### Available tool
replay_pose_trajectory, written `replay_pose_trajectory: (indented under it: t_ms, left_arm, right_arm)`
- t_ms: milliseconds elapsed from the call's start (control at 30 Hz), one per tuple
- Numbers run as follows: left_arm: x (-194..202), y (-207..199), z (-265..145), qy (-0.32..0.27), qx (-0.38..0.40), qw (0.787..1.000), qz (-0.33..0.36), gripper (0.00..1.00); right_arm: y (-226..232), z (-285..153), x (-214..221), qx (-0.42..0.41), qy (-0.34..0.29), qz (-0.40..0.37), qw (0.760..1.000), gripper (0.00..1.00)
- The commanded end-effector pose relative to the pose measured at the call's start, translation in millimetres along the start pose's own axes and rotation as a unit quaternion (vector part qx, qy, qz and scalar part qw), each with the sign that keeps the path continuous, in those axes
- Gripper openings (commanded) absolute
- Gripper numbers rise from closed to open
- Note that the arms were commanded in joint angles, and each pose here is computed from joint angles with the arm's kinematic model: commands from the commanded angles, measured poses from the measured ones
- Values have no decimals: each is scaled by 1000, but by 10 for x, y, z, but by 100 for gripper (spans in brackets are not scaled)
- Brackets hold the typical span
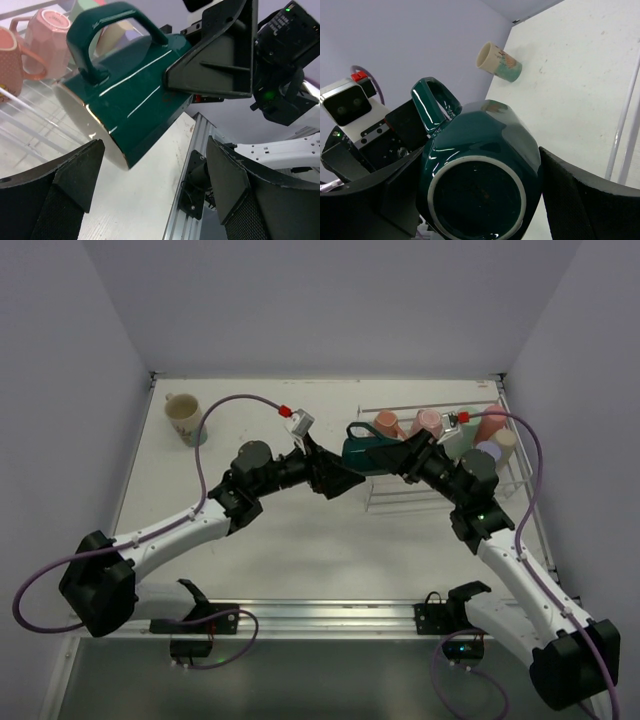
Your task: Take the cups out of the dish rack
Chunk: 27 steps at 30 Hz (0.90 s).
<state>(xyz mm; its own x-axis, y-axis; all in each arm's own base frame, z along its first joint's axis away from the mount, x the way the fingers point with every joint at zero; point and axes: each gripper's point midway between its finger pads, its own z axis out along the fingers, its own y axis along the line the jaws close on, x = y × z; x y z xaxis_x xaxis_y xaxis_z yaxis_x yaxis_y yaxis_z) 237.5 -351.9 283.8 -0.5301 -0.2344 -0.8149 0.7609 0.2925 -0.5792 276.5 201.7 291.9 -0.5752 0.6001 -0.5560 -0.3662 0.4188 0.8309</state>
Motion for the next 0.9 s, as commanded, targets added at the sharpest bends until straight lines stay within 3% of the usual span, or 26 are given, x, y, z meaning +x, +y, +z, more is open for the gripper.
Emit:
replay_pose_trajectory:
  t_ms: [0,167,267,300,433,500,567,600,700,867]
  left_arm:
    - [-360,-283,74,-56,47,997,27,89]
    - [-394,-342,89,-66,59,996,25,80]
    - [-424,-379,74,-78,68,994,20,55]
    - [-440,-395,60,-85,73,994,21,37]
    - [-495,-382,-3,-105,60,993,18,14]
    - [-541,-346,-53,-118,42,992,20,1]
    - [-625,-358,-111,-134,32,990,31,0]
    - [-643,-343,-133,-137,23,990,37,0]
    - [-754,-347,-211,-154,3,986,57,0]
    - [-1106,-195,-347,-180,-96,974,100,0]
  right_arm:
    - [513,-50,-142,-103,-14,-10,995,39]
    - [453,-5,-63,-112,0,11,994,39]
    - [451,7,-42,-120,4,20,993,39]
    - [438,15,-25,-121,7,25,992,39]
    - [362,48,33,-121,15,48,991,47]
    - [324,61,56,-118,18,54,991,60]
    - [325,66,71,-120,23,57,991,72]
    - [321,72,77,-120,25,60,991,84]
    - [342,68,88,-124,31,61,990,99]
    - [320,50,106,-121,32,60,990,99]
